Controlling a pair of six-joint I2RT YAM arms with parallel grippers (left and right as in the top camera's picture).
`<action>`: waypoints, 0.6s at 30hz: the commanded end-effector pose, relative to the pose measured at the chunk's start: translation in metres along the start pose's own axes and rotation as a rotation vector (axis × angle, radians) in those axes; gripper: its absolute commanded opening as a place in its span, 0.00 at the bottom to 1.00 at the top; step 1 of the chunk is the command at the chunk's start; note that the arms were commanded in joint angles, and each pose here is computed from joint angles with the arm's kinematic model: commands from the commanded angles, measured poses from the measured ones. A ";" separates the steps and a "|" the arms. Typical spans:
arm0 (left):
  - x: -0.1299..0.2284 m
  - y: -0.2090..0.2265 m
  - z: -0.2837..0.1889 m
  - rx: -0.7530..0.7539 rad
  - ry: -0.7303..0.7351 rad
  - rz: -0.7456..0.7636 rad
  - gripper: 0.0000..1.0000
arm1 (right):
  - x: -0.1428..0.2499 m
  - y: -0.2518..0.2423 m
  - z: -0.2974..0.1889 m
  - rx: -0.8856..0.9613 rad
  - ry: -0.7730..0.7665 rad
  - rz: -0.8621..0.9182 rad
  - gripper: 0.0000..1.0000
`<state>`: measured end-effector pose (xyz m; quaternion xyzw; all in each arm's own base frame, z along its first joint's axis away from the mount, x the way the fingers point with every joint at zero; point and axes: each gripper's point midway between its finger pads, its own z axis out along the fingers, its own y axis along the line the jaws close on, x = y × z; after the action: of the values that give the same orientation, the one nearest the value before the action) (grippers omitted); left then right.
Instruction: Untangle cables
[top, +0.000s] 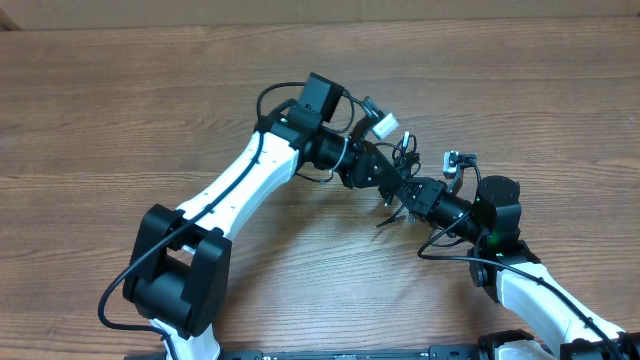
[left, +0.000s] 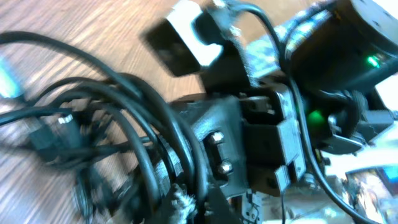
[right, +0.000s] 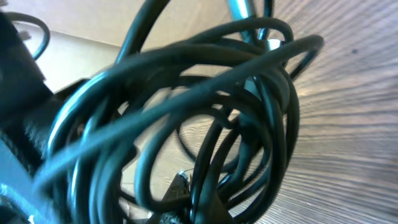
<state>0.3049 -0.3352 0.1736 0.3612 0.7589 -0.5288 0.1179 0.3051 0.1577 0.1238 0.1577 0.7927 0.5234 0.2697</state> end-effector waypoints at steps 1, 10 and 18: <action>-0.007 0.030 -0.024 -0.186 -0.048 -0.238 0.43 | -0.010 -0.014 -0.003 0.078 -0.057 -0.002 0.04; 0.029 0.071 -0.036 -0.495 -0.070 -0.814 1.00 | -0.007 -0.071 -0.015 0.339 -0.104 0.037 0.04; 0.044 0.056 0.014 -0.542 -0.036 -0.954 1.00 | 0.001 -0.081 -0.018 0.383 -0.076 0.054 0.04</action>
<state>0.3136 -0.3076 0.1070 -0.0033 0.9416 -0.3361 -0.0180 0.2923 0.1169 0.0517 0.2552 0.8597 0.3756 0.2339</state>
